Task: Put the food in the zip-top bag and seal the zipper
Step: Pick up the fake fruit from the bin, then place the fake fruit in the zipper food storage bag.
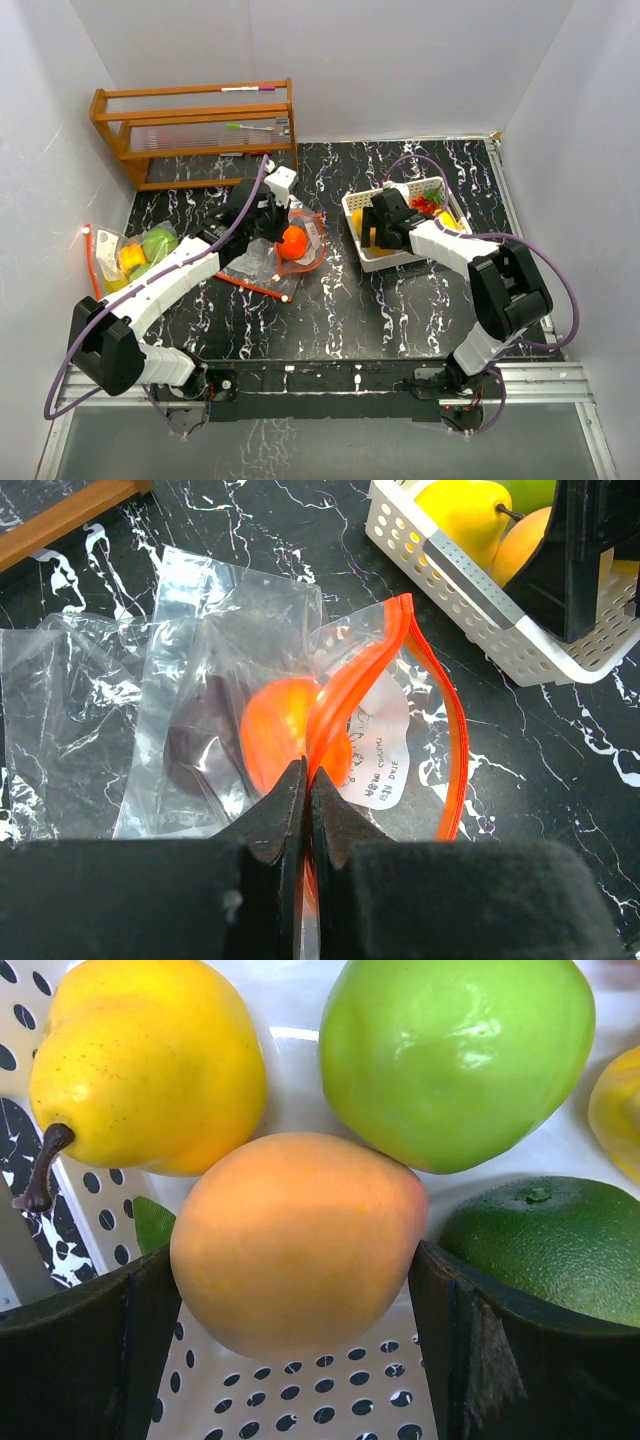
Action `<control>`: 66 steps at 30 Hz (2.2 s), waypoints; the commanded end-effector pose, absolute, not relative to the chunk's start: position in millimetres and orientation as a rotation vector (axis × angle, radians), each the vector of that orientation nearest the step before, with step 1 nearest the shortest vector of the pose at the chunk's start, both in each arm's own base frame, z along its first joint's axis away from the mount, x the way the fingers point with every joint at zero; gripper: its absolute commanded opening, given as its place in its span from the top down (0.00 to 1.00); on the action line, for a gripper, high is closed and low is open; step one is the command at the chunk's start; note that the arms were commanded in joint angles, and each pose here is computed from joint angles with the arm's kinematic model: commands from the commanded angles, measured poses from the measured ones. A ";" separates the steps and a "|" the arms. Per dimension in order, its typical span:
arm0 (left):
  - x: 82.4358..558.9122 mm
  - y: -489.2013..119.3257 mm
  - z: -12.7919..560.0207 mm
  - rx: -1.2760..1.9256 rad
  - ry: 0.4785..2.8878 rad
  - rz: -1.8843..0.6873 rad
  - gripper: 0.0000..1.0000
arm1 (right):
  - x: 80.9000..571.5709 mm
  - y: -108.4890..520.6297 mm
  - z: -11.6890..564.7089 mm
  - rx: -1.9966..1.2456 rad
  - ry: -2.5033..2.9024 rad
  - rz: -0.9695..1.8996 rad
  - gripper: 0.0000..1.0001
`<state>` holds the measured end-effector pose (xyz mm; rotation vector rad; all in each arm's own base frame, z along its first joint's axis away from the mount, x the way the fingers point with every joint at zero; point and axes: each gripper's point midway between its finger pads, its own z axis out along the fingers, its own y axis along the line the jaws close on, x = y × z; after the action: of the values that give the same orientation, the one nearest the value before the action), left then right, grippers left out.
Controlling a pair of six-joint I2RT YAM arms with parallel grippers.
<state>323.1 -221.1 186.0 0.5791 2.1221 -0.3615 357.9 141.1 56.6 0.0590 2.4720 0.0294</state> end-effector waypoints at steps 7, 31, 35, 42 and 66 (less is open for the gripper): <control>320.6 -218.7 197.6 0.574 2.086 -0.375 1.00 | 369.2 141.9 105.8 0.086 2.343 0.099 0.55; 323.3 -220.7 197.0 0.576 2.087 -0.381 1.00 | 297.0 284.1 254.5 -0.405 1.926 1.060 0.61; 323.3 -221.4 198.0 0.575 2.085 -0.384 1.00 | 291.3 312.0 243.9 -0.431 1.935 1.084 0.60; 323.3 -221.5 200.5 0.572 2.079 -0.391 1.00 | 298.8 338.1 208.8 -0.399 2.017 1.076 0.60; 326.3 -217.4 202.8 0.549 2.076 -0.393 1.00 | 302.4 386.0 171.2 -0.381 2.102 0.949 0.02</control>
<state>329.3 -210.8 186.3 0.5506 2.1274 -0.3444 294.6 390.8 124.3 -0.4174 2.2338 0.9586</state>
